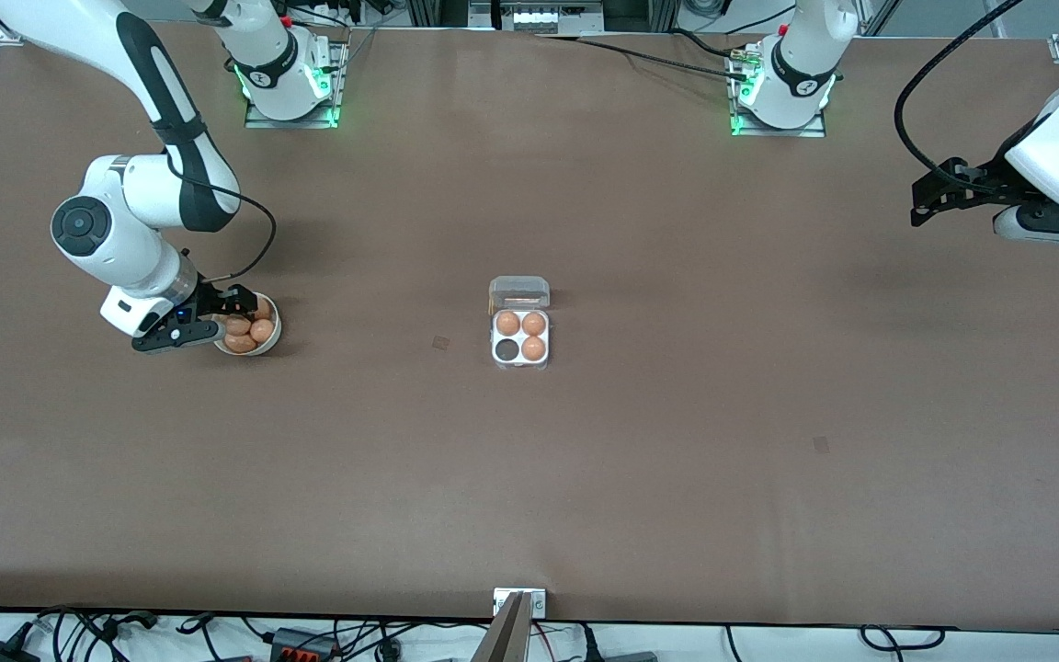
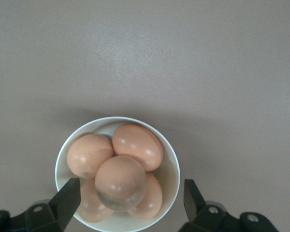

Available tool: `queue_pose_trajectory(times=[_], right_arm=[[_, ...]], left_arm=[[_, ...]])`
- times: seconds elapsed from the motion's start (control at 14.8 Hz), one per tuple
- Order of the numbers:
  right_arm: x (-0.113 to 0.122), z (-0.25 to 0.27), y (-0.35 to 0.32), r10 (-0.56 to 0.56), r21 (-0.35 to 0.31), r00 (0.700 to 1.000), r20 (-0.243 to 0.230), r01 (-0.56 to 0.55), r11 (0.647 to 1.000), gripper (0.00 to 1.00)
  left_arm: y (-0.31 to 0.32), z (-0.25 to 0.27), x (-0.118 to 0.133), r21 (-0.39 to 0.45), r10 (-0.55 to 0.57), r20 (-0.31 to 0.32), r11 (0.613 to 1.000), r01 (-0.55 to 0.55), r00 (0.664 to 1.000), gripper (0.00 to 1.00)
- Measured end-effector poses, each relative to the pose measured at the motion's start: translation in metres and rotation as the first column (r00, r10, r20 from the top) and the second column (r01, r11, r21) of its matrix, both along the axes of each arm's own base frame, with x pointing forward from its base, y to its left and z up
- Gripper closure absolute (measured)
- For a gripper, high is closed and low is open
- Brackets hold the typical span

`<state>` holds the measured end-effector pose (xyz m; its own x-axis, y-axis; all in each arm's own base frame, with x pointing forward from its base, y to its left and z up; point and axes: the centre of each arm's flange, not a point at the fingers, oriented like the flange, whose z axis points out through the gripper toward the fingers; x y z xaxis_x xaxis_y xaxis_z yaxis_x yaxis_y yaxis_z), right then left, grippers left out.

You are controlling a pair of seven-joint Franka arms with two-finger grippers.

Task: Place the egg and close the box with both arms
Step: 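Close the right gripper on one brown egg in the bowl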

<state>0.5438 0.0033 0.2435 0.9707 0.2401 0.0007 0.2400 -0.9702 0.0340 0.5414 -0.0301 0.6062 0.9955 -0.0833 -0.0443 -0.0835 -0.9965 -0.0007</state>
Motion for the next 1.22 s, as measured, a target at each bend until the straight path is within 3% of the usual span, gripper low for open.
queue_pose_trajectory(times=[0.14,0.41,0.47,0.54,0.61,0.68,1.22], right_arm=[[0.0000,-0.0001,0.0000,0.000,0.000,1.000,0.000,0.000,1.000,0.23],[-0.0001,-0.0001,0.0002,0.000,0.000,1.000,-0.001,0.000,1.000,0.29],[-0.0001,-0.0002,0.0005,0.001,0.000,1.000,-0.001,-0.001,1.000,0.38],[-0.0002,-0.0002,0.0005,0.001,0.000,1.000,-0.002,-0.001,1.000,0.38],[-0.0002,-0.0003,0.0005,0.001,0.000,1.000,-0.002,-0.001,1.000,0.44],[-0.0002,0.0005,0.0007,0.001,0.000,1.000,-0.002,-0.001,1.000,0.54],[0.0012,0.0034,0.0019,0.003,0.000,1.000,0.004,-0.003,1.000,0.56]], left_arm=[[-0.0002,0.0000,0.0000,0.000,0.000,0.000,1.000,0.000,1.000,0.00],[-0.0006,0.0000,0.0000,0.000,-0.001,0.000,1.000,0.001,1.000,0.00],[-0.0006,0.0000,0.0000,0.000,-0.001,0.000,1.000,0.001,1.000,0.00],[-0.0006,0.0000,0.0000,0.000,-0.001,0.000,1.000,0.001,1.000,0.00],[-0.0006,0.0000,0.0000,0.000,-0.001,0.000,1.000,0.001,1.000,0.00],[-0.0006,0.0000,0.0000,0.000,-0.001,0.000,1.000,0.001,1.000,0.00],[-0.0011,0.0000,-0.0001,0.000,-0.002,0.000,1.000,0.002,1.000,0.00]])
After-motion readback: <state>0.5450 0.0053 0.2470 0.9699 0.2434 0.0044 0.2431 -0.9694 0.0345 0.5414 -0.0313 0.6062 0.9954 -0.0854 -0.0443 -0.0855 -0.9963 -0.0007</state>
